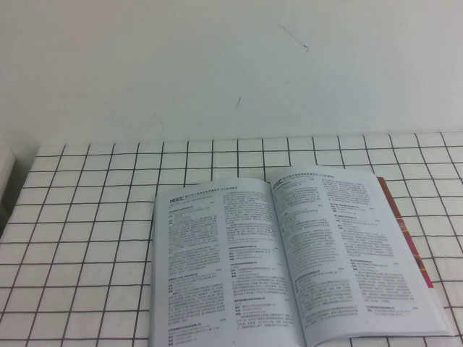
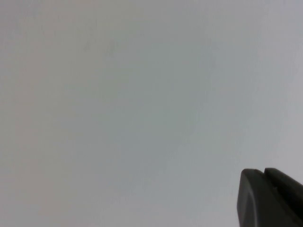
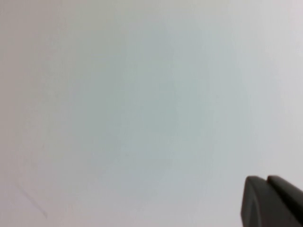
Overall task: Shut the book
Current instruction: 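Close the open booklet and leave it lying on the table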
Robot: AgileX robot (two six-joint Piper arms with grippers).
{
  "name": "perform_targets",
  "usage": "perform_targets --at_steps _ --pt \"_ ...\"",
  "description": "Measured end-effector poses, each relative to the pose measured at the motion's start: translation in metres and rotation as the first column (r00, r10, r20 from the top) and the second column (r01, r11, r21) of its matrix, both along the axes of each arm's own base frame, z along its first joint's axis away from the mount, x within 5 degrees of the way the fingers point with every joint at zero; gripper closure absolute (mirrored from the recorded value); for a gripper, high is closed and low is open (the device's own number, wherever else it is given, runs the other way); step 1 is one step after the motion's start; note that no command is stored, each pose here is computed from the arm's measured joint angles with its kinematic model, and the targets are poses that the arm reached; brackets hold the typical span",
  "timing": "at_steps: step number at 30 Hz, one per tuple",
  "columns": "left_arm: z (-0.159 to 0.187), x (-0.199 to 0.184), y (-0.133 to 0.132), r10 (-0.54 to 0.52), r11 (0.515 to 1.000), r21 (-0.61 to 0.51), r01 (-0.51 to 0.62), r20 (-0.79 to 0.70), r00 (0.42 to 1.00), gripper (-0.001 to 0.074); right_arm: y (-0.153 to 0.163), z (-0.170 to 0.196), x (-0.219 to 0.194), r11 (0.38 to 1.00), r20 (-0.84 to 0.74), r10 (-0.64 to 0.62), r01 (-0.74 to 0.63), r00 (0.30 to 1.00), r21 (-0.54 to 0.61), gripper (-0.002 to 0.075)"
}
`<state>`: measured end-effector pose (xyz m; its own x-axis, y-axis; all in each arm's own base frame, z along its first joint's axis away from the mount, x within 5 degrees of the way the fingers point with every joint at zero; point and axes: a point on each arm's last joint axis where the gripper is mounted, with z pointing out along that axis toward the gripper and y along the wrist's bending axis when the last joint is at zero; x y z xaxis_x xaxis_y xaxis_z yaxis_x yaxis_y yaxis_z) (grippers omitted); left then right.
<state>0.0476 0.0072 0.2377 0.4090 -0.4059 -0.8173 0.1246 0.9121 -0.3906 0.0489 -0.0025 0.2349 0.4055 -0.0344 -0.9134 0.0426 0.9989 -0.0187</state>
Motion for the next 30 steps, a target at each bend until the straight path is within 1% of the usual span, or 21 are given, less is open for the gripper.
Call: perform_targets --at_steps 3,6,8,10,12,14,17,19,21,25,28,30 --pt "0.005 -0.003 0.002 0.016 1.0 -0.018 -0.015 0.062 0.998 0.0738 0.0 0.008 -0.004 1.0 0.094 -0.006 0.006 0.996 0.0 0.0729" --pt "0.006 -0.003 0.003 0.02 0.999 -0.03 -0.018 0.076 0.997 0.0738 -0.001 0.01 -0.005 1.0 0.127 -0.008 0.008 0.992 0.0 0.0729" --pt "0.011 -0.006 0.005 0.026 0.997 -0.077 -0.016 0.14 0.99 0.0738 -0.001 0.012 -0.007 1.0 0.155 0.001 -0.004 0.988 0.02 0.0729" --pt "0.018 -0.012 0.008 0.026 0.987 -0.159 0.015 0.253 0.967 0.0738 -0.001 0.018 -0.011 0.997 0.235 0.022 -0.039 0.972 0.07 0.0729" --pt "0.027 -0.021 0.011 0.027 0.973 -0.223 0.065 0.386 0.922 0.0738 -0.001 0.026 -0.018 0.99 0.35 0.042 -0.085 0.936 0.109 0.0729" --pt "0.032 -0.026 0.011 0.019 0.97 -0.225 0.096 0.46 0.888 0.0738 -0.001 0.033 -0.024 0.987 0.437 0.06 -0.119 0.898 0.109 0.0729" --pt "0.057 -0.033 0.007 -0.026 0.972 -0.19 0.136 0.494 0.869 0.0738 0.003 0.058 -0.034 0.987 0.499 0.09 -0.143 0.862 0.069 0.0729" --pt "0.086 -0.043 0.004 -0.062 0.976 -0.152 0.156 0.493 0.868 0.0738 0.005 0.084 -0.043 0.99 0.52 0.103 -0.138 0.848 0.028 0.0729" --pt "0.112 -0.054 0.001 -0.091 0.976 -0.131 0.173 0.477 0.874 0.0738 0.007 0.118 -0.059 0.993 0.533 0.107 -0.119 0.839 -0.012 0.0729" --pt "0.163 -0.067 -0.003 -0.118 0.987 -0.059 0.152 0.386 0.915 0.0738 0.008 0.165 -0.068 0.995 0.477 0.098 -0.1 0.873 -0.021 0.0729" --pt "0.189 -0.063 -0.006 -0.118 0.993 0.001 0.122 0.266 0.957 0.0738 0.005 0.194 -0.056 0.996 0.34 0.075 -0.084 0.937 0.012 0.0729" --pt "0.204 -0.05 -0.007 -0.107 0.994 0.039 0.103 0.126 0.986 0.0738 0.003 0.204 -0.03 0.997 0.161 0.052 -0.059 0.986 0.041 0.0729"
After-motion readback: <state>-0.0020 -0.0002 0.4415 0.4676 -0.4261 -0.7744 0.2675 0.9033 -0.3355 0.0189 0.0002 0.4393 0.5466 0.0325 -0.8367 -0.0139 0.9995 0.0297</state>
